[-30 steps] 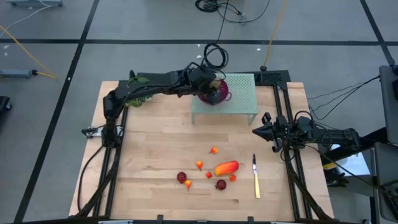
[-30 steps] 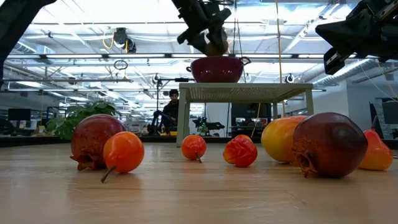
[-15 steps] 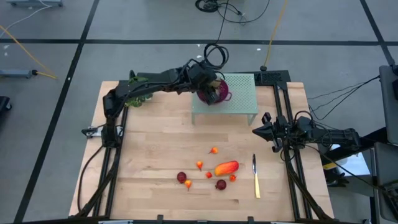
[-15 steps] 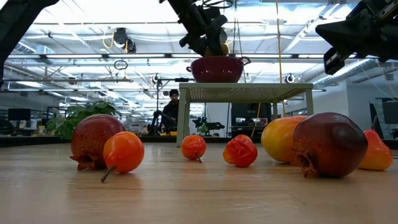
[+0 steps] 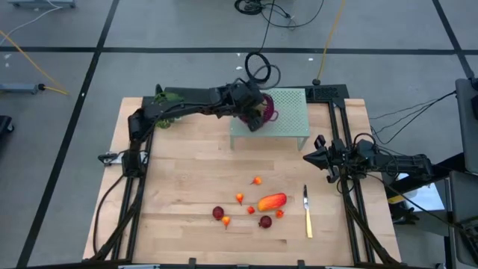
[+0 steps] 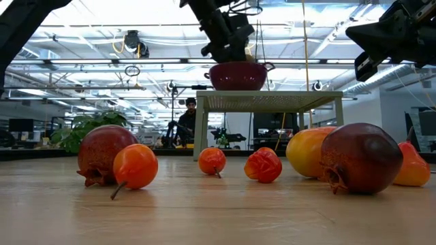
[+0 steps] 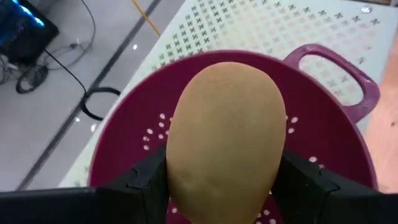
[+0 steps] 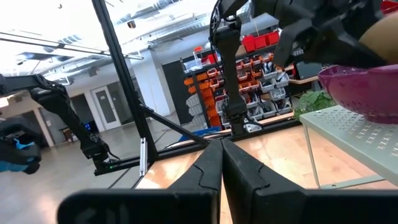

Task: Pick & Place Fruit
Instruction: Put the kiwi into the strainer bowl on the shelf

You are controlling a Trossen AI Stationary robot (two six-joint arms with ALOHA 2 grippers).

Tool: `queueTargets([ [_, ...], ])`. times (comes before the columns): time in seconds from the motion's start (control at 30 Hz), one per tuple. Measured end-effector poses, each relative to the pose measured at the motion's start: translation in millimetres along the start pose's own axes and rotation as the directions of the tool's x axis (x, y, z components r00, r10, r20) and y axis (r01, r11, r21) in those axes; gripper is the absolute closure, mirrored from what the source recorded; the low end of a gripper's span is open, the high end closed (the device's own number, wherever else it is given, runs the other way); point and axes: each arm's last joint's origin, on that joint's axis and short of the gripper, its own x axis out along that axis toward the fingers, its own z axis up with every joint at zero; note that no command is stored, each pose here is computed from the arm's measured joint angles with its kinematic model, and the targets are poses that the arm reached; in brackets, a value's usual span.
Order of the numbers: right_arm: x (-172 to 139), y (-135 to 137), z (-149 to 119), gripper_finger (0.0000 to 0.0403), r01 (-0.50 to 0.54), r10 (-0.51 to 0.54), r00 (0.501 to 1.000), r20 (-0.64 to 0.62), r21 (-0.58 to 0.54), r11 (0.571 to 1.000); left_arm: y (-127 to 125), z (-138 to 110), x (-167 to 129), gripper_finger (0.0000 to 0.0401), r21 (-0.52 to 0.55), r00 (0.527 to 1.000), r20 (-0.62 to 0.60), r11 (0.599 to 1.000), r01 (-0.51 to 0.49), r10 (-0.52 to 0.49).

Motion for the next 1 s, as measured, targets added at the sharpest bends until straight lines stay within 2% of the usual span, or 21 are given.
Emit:
queueTargets([
  [0.83,0.0,0.1,0.0,0.0399,-0.002,0.002,1.0,0.0,0.0,1.0,1.1,0.3,4.5,0.0177,0.003,1.0,0.006,1.0,-0.028,0.028],
  [1.0,0.0,0.1,0.1,0.0399,-0.002,0.002,1.0,0.0,0.0,1.0,1.1,0.3,4.5,0.0161,0.006,0.999,0.006,0.999,-0.032,0.032],
])
